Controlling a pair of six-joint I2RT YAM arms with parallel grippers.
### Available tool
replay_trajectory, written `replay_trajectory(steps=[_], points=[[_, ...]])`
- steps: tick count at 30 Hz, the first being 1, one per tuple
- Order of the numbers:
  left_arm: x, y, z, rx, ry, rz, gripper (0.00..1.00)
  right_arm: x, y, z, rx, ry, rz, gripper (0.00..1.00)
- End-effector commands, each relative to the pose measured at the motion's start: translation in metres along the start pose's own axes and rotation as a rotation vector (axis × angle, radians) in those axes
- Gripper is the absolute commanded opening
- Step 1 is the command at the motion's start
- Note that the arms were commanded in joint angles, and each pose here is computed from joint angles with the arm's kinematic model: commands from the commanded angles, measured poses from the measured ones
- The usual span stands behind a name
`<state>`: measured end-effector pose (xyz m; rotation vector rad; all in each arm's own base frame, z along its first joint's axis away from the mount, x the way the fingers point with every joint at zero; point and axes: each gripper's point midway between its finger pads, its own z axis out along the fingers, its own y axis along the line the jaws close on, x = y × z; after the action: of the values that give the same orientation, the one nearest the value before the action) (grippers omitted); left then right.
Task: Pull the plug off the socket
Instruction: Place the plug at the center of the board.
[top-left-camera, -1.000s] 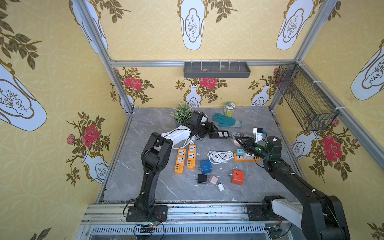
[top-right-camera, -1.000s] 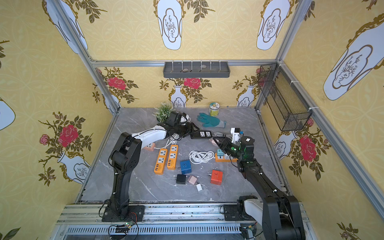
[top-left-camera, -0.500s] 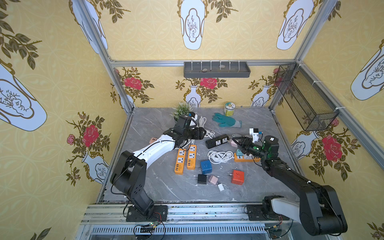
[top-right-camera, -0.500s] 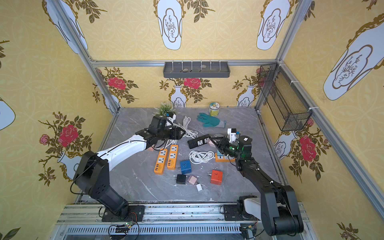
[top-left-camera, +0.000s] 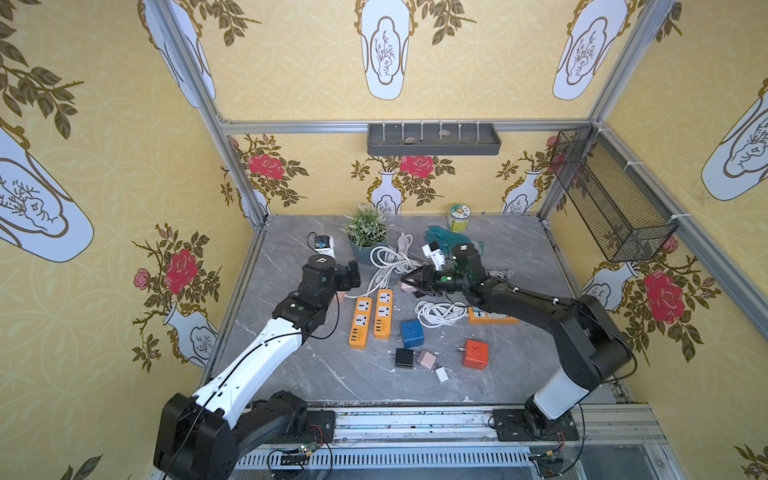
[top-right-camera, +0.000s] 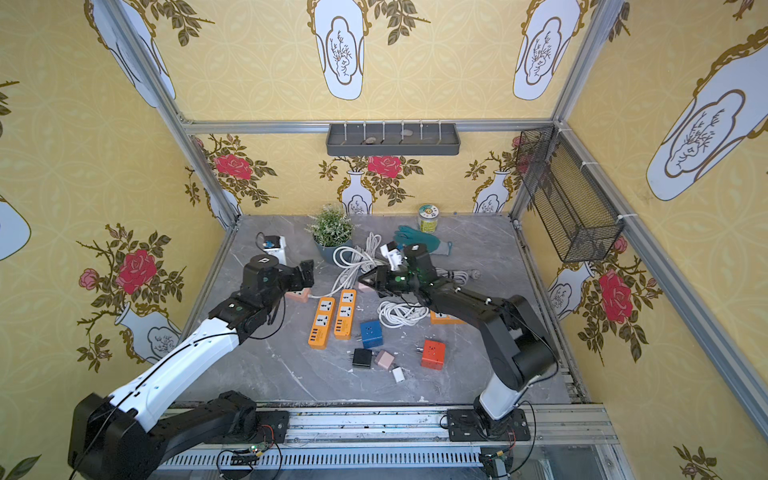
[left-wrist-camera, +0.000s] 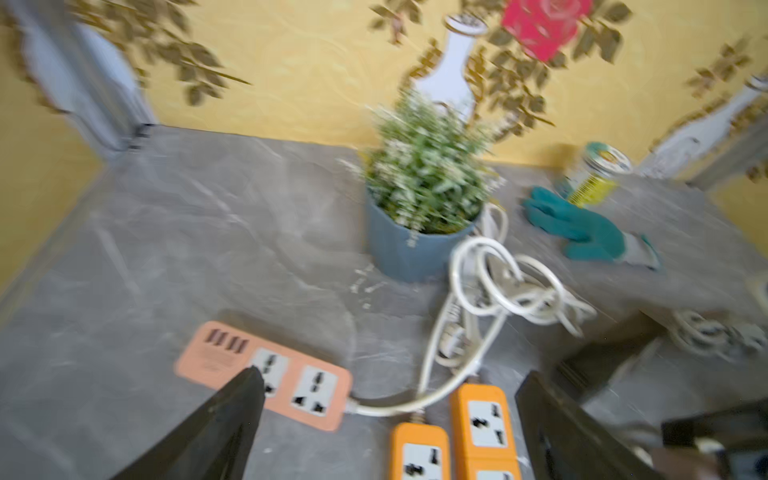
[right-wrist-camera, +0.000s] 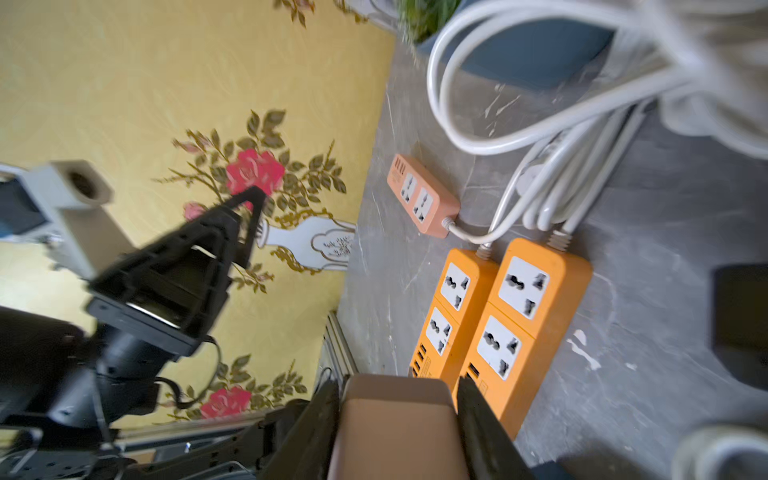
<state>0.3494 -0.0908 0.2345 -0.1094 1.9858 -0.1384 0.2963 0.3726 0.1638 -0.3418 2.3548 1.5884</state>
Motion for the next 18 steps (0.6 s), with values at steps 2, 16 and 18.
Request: replay_trajectory(steps=[2, 16, 18], points=[[-0.022, 0.049, -0.028, -0.199, -0.111, 0.004, 1.0, 0.026, -0.001, 0.065, 0.049, 0.201, -0.098, 0.34], [-0.053, 0.07, -0.081, -0.246, -0.272, -0.001, 1.0, 0.063, 0.009, 0.212, 0.087, 0.504, -0.26, 0.43], [-0.052, 0.07, -0.081, -0.24, -0.271, -0.006, 1.0, 0.065, 0.011, 0.218, 0.09, 0.501, -0.275, 0.48]])
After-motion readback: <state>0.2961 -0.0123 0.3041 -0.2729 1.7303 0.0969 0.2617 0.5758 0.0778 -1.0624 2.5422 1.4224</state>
